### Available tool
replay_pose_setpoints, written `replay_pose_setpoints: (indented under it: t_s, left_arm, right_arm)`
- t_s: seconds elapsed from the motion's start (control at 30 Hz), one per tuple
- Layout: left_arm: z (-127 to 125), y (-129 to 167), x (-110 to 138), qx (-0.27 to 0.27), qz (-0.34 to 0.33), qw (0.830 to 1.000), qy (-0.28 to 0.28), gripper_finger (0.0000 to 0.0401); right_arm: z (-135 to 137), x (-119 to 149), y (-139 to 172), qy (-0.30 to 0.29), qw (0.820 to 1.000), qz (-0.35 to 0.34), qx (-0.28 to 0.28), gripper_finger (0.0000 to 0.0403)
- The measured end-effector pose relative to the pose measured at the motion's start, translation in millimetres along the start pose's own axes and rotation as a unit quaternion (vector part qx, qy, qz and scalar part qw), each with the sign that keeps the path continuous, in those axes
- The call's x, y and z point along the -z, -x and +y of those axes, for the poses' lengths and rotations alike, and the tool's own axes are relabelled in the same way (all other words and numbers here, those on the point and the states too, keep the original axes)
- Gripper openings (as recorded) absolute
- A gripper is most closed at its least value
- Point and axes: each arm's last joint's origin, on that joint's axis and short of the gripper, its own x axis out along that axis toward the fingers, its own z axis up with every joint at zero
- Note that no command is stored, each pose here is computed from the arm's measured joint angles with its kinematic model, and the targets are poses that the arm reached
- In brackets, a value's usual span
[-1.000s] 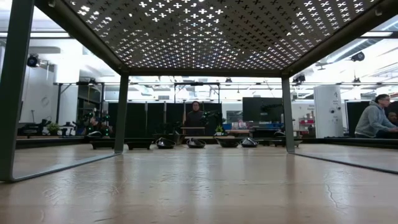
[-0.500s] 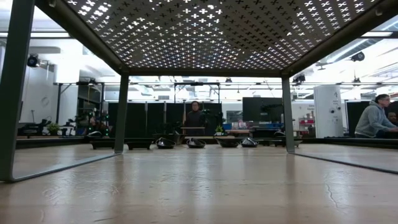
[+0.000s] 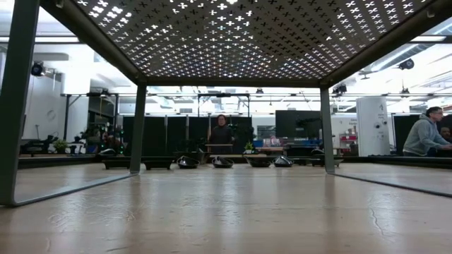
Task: Pick & Place Mini shaped plates
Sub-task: Stack the distorted square plate on top of the other distorted square plates on the shelf
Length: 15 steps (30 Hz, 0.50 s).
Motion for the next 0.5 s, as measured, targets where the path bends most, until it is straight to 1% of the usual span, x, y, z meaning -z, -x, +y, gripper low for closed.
replay_pose_setpoints:
  t_s: [0.27, 0.5]
  left_arm:
    - [-5.0, -8.0, 5.5, 0.006, 0.015, 1.000, -0.002, 0.0000]
    - [-10.5, -7.1, 5.9, 0.020, 0.013, 1.000, -0.001, 0.0000]
  right_arm:
    - [-1.5, 1.6, -0.6, 0.003, 1.000, 0.002, 0.003, 0.0148]
    - [-4.3, 0.6, -2.5, 0.004, 1.000, 0.003, 0.010, 0.0134]
